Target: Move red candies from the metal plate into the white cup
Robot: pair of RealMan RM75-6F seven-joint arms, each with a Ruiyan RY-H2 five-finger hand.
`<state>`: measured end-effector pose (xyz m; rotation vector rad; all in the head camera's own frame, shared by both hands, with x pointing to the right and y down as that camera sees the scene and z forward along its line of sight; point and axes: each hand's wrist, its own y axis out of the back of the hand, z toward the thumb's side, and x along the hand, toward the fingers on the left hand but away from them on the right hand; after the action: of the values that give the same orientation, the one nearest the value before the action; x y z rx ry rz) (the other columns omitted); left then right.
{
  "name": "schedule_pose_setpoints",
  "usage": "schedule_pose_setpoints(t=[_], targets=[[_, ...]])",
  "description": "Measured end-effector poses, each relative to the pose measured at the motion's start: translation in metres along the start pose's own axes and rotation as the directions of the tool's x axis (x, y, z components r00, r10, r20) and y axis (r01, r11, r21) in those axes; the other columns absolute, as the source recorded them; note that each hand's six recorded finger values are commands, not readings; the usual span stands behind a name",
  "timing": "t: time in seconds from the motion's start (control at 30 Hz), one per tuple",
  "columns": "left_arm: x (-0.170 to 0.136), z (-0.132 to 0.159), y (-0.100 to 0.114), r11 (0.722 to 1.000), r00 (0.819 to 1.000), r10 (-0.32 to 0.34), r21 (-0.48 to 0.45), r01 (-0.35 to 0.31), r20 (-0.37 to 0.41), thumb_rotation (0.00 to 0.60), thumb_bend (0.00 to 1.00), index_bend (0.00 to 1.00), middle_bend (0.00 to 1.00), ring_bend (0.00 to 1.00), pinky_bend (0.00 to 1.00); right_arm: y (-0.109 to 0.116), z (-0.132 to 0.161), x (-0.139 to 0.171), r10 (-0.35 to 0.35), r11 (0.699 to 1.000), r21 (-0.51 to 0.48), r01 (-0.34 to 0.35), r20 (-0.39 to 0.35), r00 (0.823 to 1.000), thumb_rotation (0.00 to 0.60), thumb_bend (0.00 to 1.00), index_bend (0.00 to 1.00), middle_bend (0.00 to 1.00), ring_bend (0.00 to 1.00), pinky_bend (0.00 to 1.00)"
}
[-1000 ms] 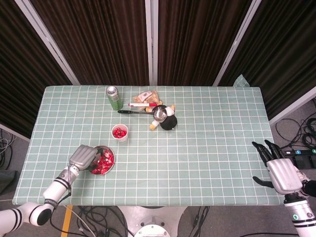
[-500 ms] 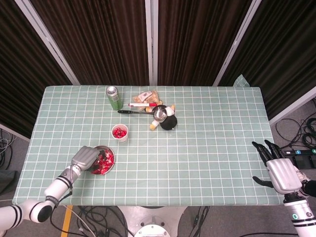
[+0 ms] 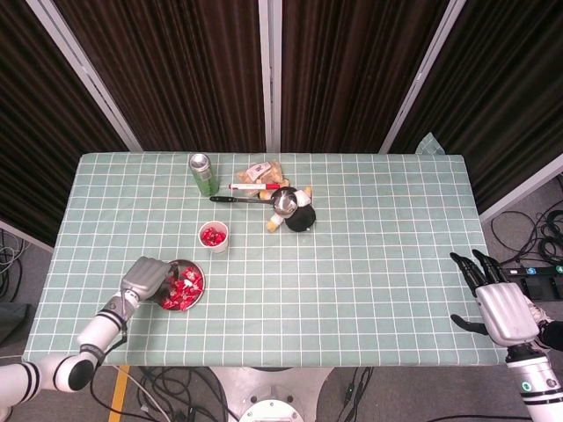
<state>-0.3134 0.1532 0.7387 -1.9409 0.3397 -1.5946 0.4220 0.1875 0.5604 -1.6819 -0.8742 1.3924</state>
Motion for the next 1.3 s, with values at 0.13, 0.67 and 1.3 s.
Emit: schedule_pose_setpoints(t=[0.13,0.67,1.3], targets=[[0.004,0.002,-0.001,1.000,1.000,0.019,0.006,-0.019,0.001,0.600,0.37,0.45,0.95,0.94,1.00,0.001,-0.001,0.000,-0.001,1.000,0.000,0.001,0.002,1.000,0.600,0.02,0.04,0.15,0.00,0.11],[0.014,-0.001,-0.012,0.998,0.998,0.055,0.002,-0.055,-0.007,0.600,0.31,0.51,0.96,0.94,1.00,0.001,-0.001,-0.001,0.001,1.000,0.002,-0.001,0.007,1.000,0.600,0.02,0.04,0.16,0.00,0.12],[0.017,-0.009,-0.004,0.989,0.992,0.125,-0.081,-0.126,-0.019,0.600,0.33,0.65,0.98,0.95,1.00,0.004,0.000,-0.002,-0.004,1.000,0.003,0.004,0.005,1.000,0.600,0.02,0.04,0.16,0.00,0.12]])
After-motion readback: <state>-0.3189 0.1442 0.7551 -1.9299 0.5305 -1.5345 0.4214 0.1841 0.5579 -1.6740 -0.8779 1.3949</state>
